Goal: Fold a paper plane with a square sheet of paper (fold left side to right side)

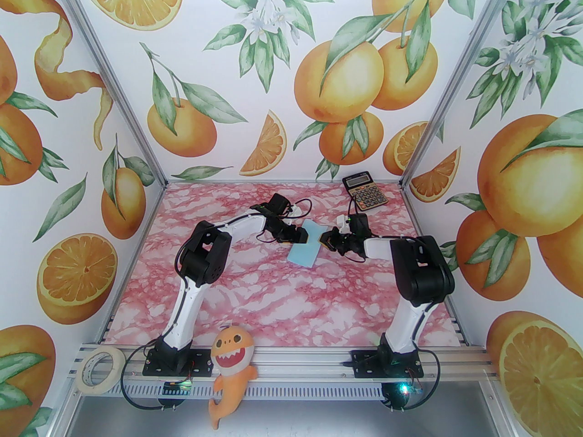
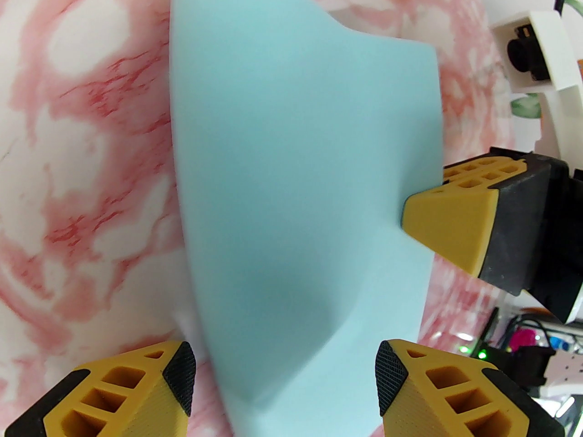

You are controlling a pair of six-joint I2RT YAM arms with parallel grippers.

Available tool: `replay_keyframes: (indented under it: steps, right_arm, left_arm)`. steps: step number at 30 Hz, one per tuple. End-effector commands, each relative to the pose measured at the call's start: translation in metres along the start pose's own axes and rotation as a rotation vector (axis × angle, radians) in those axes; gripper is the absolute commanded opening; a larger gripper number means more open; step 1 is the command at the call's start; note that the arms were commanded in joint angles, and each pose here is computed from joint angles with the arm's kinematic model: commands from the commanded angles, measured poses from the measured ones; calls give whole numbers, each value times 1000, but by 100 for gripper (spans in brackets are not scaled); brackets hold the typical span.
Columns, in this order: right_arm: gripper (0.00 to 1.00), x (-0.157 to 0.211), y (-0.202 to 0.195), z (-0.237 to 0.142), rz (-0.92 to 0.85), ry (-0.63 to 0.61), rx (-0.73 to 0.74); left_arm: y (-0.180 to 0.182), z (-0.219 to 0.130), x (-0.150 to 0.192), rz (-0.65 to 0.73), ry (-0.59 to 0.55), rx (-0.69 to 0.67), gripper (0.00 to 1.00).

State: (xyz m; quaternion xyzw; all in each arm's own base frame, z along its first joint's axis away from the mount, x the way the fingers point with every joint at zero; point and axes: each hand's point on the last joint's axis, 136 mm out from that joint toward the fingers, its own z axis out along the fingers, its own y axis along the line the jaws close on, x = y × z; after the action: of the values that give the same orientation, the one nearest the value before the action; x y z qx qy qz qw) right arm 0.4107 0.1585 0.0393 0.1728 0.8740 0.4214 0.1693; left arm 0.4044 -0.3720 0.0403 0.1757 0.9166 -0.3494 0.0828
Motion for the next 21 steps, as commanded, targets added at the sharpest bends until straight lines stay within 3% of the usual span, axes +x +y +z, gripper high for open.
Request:
replay_keyframes:
  steps: [1, 7, 14, 21]
  right_arm:
    - [0, -7, 14, 0, -31, 1, -39]
    - [0, -6, 37, -1, -44, 7, -90]
    - [0, -12, 87, -8, -75, 11, -180]
    - [0, -11, 112, 8, -76, 40, -220]
  left_arm:
    - [-12, -5, -6, 12, -14, 35, 68]
    - [-3, -23, -16, -3, -72, 12, 72]
    - [7, -68, -41, -92, -214, 130, 73]
    - [5, -64, -38, -140, -235, 237, 71]
